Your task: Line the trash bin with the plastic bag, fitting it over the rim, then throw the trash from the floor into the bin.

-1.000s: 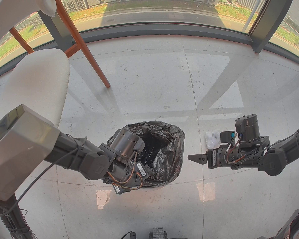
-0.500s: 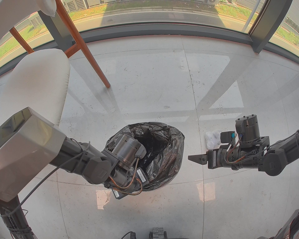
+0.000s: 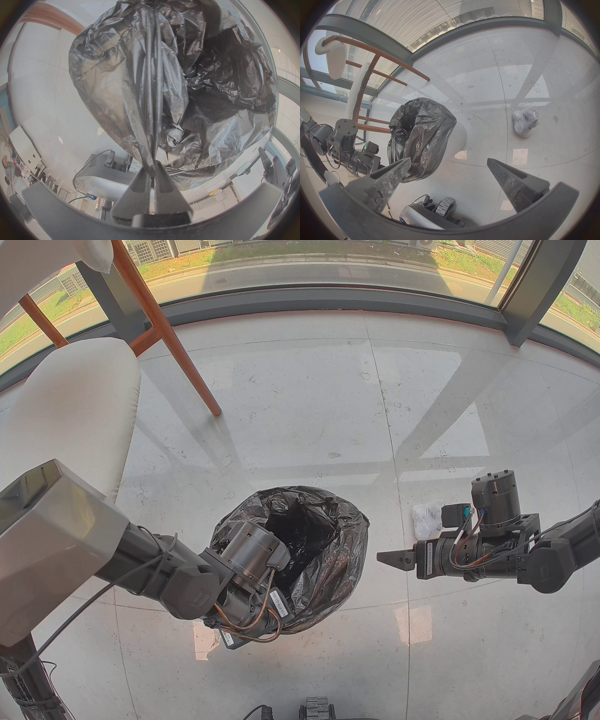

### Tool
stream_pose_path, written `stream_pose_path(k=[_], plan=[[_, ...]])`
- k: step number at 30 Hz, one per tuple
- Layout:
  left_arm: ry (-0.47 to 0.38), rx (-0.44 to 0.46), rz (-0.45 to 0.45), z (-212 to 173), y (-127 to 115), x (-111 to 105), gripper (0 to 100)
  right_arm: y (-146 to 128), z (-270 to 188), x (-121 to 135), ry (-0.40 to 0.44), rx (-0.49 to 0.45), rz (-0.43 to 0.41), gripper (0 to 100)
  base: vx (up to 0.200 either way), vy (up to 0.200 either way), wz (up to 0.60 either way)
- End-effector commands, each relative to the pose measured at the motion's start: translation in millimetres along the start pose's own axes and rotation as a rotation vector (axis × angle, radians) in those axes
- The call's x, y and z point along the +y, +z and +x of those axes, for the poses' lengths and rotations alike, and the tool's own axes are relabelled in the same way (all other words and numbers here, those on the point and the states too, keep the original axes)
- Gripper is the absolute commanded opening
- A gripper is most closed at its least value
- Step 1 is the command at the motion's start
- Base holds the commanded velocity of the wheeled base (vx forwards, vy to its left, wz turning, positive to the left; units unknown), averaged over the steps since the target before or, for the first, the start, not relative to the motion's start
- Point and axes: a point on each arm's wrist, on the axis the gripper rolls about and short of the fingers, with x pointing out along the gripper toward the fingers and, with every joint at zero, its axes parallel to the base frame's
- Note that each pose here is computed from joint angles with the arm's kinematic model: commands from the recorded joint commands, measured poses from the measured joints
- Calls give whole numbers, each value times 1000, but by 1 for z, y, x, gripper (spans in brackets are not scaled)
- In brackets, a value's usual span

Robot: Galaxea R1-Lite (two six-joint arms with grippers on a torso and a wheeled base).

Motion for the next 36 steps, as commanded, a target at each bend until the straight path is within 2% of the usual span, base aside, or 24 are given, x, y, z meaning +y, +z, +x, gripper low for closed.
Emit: stream_pose_path(k=[1, 4, 5, 15, 19, 24, 27, 28, 31, 34, 36], plan=[[-7, 11, 24, -1, -8, -4, 0, 0, 1, 0, 0, 2, 0, 100, 0, 0, 0], [-11, 17, 39, -2, -14, -7, 0, -1, 3, -1, -3, 8, 0, 100, 0, 0, 0], [-16, 24, 53, -2, -18, -10, 100, -1, 3, -1, -3, 8, 0, 100, 0, 0, 0], [-30, 58, 129, -5, -46, -19, 100, -4, 6, 10, 23, 22, -14, 100, 0, 0, 0], [-40, 53, 126, -7, -45, -21, 100, -4, 13, 12, 25, 34, -16, 100, 0, 0, 0], [-73, -33, 76, -29, -37, -23, 100, 1, 21, 6, 16, 22, -1, 100, 0, 0, 0], [-140, -81, 30, -54, -26, -26, 100, 6, 18, -13, -31, 6, 57, 100, 0, 0, 0], [-192, -114, 11, -73, -19, -26, 100, 9, 15, -28, -68, -6, 90, 100, 0, 0, 0], [-261, -180, -15, -106, -7, -21, 100, 17, 8, -59, -141, -43, 138, 100, 0, 0, 0], [-296, -224, -34, -124, -4, -18, 100, 21, 4, -70, -165, -59, 151, 100, 0, 0, 0], [-368, -281, -50, -158, -7, -10, 100, 20, 0, -85, -202, -61, 151, 100, 0, 0, 0]])
